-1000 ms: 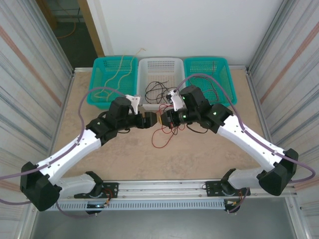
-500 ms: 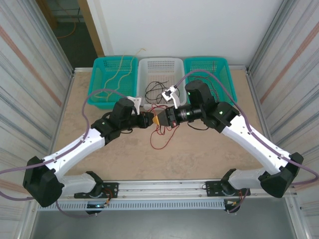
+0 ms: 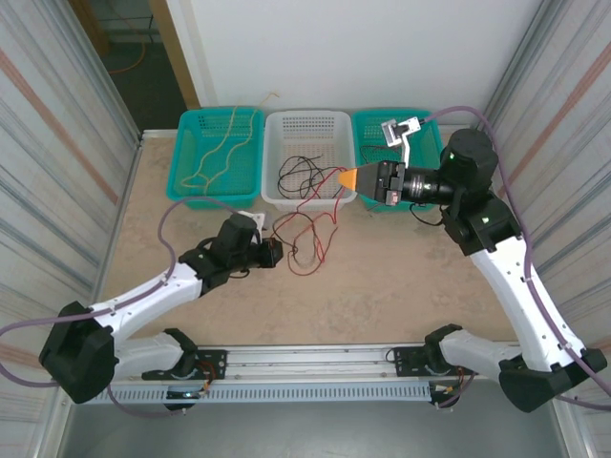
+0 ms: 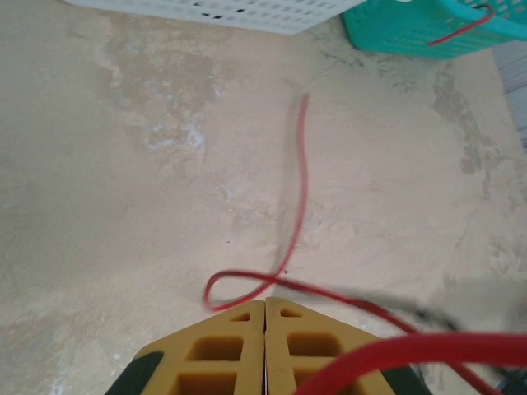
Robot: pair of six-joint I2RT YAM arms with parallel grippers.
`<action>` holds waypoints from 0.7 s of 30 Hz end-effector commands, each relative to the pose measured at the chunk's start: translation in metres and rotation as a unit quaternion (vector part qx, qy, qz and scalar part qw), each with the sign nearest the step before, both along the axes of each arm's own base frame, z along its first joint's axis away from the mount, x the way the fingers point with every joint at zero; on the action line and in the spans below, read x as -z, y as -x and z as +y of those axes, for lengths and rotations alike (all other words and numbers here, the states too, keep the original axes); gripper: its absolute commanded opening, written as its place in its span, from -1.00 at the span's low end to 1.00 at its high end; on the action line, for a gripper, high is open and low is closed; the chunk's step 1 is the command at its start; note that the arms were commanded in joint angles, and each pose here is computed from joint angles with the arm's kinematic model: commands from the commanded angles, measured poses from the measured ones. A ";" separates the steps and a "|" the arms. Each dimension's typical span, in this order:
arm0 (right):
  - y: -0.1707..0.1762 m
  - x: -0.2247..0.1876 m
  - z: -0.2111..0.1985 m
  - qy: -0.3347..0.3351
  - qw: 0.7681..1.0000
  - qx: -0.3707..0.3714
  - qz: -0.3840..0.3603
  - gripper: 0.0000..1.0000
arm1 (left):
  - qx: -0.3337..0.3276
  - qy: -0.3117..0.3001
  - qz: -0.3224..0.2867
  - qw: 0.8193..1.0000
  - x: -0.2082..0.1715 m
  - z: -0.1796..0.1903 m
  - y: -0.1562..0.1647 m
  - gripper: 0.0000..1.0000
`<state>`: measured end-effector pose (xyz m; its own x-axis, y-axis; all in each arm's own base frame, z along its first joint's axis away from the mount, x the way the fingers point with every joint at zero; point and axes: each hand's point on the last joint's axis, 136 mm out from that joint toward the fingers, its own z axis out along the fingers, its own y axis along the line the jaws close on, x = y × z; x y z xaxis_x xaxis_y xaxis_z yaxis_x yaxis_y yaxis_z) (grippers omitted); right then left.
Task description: Untangle the cables
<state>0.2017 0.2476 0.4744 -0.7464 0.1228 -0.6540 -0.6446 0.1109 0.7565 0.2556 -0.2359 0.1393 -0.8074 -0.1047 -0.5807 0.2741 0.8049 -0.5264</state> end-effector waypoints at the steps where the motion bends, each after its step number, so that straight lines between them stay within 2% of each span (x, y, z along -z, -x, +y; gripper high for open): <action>1: 0.023 -0.043 -0.004 -0.051 0.996 -0.042 -0.056 -1.00 | -0.025 0.003 0.018 1.000 0.010 0.009 0.003 -1.00; 5: 0.018 -0.023 0.005 -0.019 0.998 -0.040 -0.038 -1.00 | -0.027 0.002 0.010 1.000 0.001 0.011 0.002 -1.00; 6: 0.018 -0.018 0.008 -0.008 0.999 -0.041 -0.034 -1.00 | -0.029 -0.004 0.007 1.000 -0.002 0.013 0.003 -0.89; 7: 0.019 -0.014 0.012 0.001 0.998 -0.045 -0.033 -1.00 | -0.031 -0.010 0.004 0.999 -0.005 0.016 0.003 -0.68; 10: 0.022 -0.002 0.022 0.022 0.998 -0.057 -0.029 -1.00 | -0.028 -0.023 -0.004 0.999 -0.011 0.023 0.008 -0.20; 14: 0.024 0.012 0.031 0.041 0.996 -0.072 -0.018 -1.00 | -0.018 -0.049 -0.030 0.998 -0.035 0.037 0.016 0.26; 17: 0.022 0.025 0.038 0.067 0.995 -0.073 -0.008 -1.00 | -0.002 -0.056 -0.108 0.993 -0.091 0.048 0.020 0.48; 21: 0.019 0.032 0.045 0.076 0.994 -0.074 -0.005 -1.00 | 0.039 -0.008 -0.232 0.972 -0.183 0.047 0.034 0.53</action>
<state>0.1848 0.2903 0.4394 -0.7724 -0.0785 -0.6302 -0.6349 0.1157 0.7638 0.2318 -0.1970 0.2622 -0.6215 -0.0720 -0.7801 0.4202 0.8097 -0.4095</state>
